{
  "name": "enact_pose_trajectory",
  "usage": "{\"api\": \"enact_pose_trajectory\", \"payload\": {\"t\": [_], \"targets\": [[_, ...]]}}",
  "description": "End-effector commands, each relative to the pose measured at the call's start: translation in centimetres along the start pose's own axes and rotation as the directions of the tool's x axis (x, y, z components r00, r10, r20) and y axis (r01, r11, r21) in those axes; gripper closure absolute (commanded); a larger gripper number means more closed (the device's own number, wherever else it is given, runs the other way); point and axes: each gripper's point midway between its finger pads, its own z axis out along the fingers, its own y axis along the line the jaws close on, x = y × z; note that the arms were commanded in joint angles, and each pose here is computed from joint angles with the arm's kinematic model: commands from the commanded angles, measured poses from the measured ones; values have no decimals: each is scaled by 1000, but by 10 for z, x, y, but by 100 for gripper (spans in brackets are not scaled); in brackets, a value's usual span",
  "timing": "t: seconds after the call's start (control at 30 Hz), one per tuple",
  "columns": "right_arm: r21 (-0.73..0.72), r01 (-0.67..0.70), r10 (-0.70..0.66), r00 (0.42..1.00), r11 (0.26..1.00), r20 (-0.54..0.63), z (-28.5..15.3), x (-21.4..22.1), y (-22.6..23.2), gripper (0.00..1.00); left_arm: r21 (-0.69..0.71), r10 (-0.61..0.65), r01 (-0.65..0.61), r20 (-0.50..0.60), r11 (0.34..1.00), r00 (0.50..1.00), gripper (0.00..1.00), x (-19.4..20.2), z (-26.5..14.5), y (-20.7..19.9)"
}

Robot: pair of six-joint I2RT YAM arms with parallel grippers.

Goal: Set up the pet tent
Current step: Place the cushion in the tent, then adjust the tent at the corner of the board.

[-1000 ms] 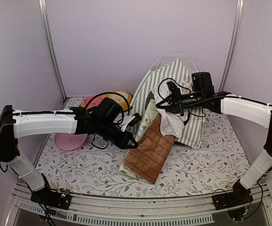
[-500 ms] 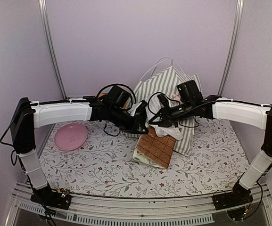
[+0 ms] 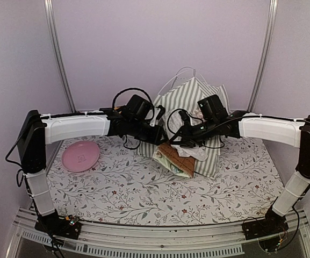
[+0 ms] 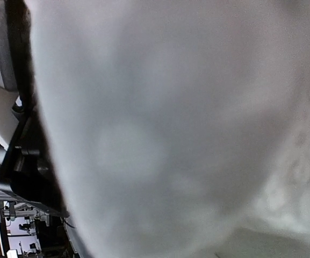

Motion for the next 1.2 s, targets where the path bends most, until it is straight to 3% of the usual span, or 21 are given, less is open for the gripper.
{"api": "enact_pose_trajectory", "payload": {"t": [0.0,0.17,0.4,0.67,0.83,1.17], "targets": [[22,47,-48,998,999,49,-5,-6,1,76,-16,79,-78,162,997,984,58,-41,-22,-9],[24,73,-75,994,997,84,-13,-10,6,60,-14,91,-90,190,996,978,46,-38,-32,-11],[31,129,-132,984,991,119,-19,-11,20,49,22,44,-51,238,998,970,37,-25,-64,-13],[31,189,-192,971,981,143,-26,-10,34,38,85,-113,97,208,992,972,38,18,-77,-9],[105,215,-227,965,971,128,-16,-2,26,36,110,-172,153,197,982,965,40,45,-75,-11],[289,276,-296,955,917,27,7,48,-27,35,-98,-28,76,418,992,908,46,7,-137,11]]}}
